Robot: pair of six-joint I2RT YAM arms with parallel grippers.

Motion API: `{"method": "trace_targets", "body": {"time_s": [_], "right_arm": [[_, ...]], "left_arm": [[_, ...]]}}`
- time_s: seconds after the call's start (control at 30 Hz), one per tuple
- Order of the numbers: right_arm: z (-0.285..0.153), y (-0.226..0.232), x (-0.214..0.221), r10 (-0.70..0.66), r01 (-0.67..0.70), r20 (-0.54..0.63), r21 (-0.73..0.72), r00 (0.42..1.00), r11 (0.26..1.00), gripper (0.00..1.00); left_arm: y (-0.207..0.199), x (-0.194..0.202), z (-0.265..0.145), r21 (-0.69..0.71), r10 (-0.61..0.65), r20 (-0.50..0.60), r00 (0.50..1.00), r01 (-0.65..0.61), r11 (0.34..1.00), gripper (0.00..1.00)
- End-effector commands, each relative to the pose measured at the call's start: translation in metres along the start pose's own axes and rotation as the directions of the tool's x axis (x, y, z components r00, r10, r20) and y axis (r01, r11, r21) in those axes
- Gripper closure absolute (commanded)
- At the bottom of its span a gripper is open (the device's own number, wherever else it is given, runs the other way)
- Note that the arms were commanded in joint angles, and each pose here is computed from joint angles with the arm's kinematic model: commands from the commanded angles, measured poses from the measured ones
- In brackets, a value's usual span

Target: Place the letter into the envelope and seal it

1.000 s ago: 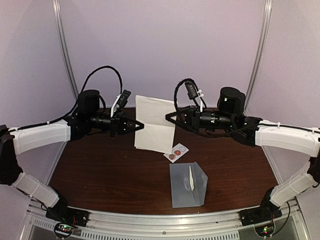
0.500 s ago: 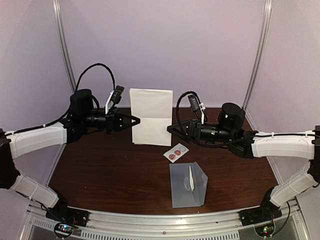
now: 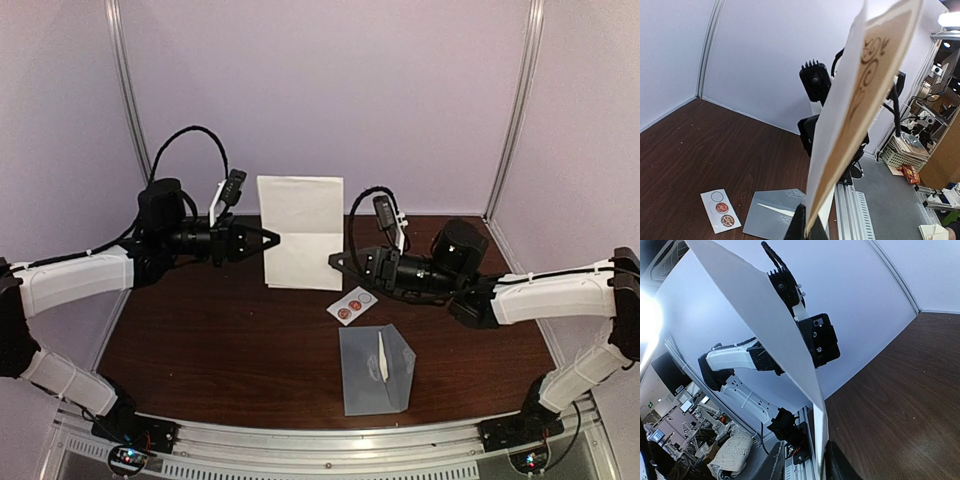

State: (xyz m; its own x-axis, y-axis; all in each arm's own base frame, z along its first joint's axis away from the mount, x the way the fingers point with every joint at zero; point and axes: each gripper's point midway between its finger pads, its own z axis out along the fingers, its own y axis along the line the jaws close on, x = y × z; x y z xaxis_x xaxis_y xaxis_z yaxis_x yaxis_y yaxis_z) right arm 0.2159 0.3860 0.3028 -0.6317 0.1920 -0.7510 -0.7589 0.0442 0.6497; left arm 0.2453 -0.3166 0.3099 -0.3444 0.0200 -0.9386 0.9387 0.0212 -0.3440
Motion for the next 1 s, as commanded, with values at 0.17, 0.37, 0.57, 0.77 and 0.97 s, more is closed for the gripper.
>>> {"method": "trace_targets", "body": {"time_s": [0.17, 0.37, 0.57, 0.77, 0.97], "right_arm": [[0.003, -0.001, -0.018, -0.018, 0.014, 0.085, 0.051, 0.996, 0.999, 1.0], [0.0, -0.009, -0.02, -0.014, 0.004, 0.104, 0.099, 0.994, 0.995, 1.0], [-0.005, -0.009, -0.019, -0.018, 0.007, 0.104, 0.11, 0.994, 0.994, 1.0], [-0.001, -0.006, -0.013, -0.018, 0.013, 0.06, 0.081, 0.998, 0.997, 1.0], [0.006, -0.003, -0.006, -0.025, 0.025, -0.001, 0.054, 1.0, 0.998, 1.0]], "left_arm": [[-0.005, -0.013, -0.005, -0.007, 0.049, 0.038, 0.998, -0.049, 0.999, 1.0], [-0.002, -0.016, -0.006, -0.038, 0.062, 0.029, 0.998, -0.061, 0.997, 0.84], [0.007, -0.041, -0.034, -0.17, 0.132, 0.085, 0.988, -0.116, 0.979, 0.43], [0.018, -0.063, -0.067, -0.342, 0.198, 0.155, 0.968, -0.135, 0.93, 0.36], [0.054, -0.066, -0.096, -0.586, 0.185, 0.196, 0.963, -0.037, 0.81, 0.36]]}}
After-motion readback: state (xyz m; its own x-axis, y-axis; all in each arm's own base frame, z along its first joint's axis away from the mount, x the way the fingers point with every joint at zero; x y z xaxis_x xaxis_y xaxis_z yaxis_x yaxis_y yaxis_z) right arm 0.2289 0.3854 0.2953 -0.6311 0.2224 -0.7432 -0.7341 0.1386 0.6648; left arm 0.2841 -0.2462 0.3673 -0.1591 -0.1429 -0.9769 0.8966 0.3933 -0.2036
